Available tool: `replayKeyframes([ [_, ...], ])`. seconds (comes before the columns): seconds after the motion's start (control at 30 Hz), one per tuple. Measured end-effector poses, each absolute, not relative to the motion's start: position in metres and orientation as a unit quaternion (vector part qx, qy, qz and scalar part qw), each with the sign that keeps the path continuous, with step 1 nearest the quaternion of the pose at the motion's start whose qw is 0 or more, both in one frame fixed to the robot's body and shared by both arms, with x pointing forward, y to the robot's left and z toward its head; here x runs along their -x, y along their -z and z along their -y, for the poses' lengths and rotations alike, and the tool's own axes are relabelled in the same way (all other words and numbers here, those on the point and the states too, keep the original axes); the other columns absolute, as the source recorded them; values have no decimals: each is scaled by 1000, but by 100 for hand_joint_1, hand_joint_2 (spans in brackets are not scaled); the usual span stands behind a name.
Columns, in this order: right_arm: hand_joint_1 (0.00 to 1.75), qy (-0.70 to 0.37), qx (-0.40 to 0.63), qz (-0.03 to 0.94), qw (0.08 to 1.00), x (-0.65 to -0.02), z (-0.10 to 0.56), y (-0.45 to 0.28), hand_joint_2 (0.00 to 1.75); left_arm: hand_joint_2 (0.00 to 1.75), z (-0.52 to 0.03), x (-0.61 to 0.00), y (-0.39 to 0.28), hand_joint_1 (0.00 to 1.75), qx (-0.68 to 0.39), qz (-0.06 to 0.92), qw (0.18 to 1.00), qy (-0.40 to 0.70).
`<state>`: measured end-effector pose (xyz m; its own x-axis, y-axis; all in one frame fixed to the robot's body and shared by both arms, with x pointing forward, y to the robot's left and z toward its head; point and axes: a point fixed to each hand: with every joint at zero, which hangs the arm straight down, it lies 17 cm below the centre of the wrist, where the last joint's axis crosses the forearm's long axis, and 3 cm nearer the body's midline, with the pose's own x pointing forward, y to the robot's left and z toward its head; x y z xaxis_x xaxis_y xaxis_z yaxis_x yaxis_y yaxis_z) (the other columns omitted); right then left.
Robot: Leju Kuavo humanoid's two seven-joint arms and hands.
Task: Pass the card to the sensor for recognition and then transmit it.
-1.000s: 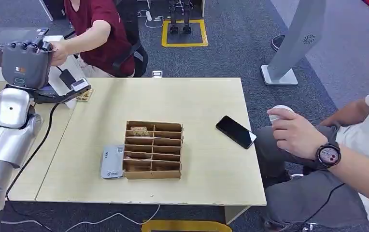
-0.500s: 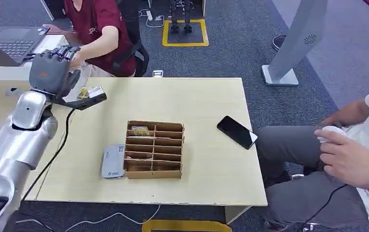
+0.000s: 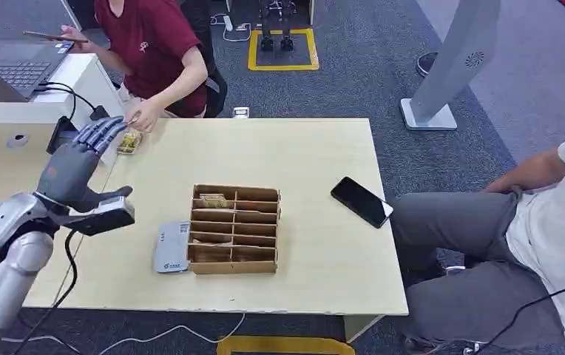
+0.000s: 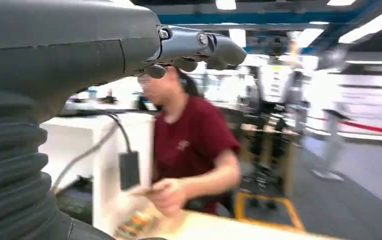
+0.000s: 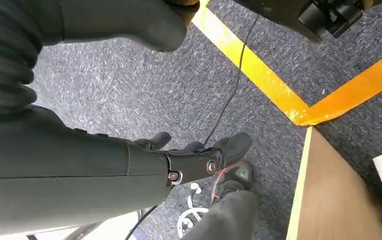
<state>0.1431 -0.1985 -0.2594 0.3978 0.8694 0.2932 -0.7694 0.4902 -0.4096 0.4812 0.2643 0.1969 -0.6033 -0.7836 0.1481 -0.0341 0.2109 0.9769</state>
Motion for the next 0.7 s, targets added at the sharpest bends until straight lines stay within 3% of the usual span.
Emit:
replayKeyframes([
  [0.2,0,-492,107,240,830,-143,199,259,175,175,-244,-433,-191,0,-268,710,308,574],
  [0.7,0,-491,107,240,831,-144,199,259,175,175,-238,-419,-202,0,-264,717,288,578],
])
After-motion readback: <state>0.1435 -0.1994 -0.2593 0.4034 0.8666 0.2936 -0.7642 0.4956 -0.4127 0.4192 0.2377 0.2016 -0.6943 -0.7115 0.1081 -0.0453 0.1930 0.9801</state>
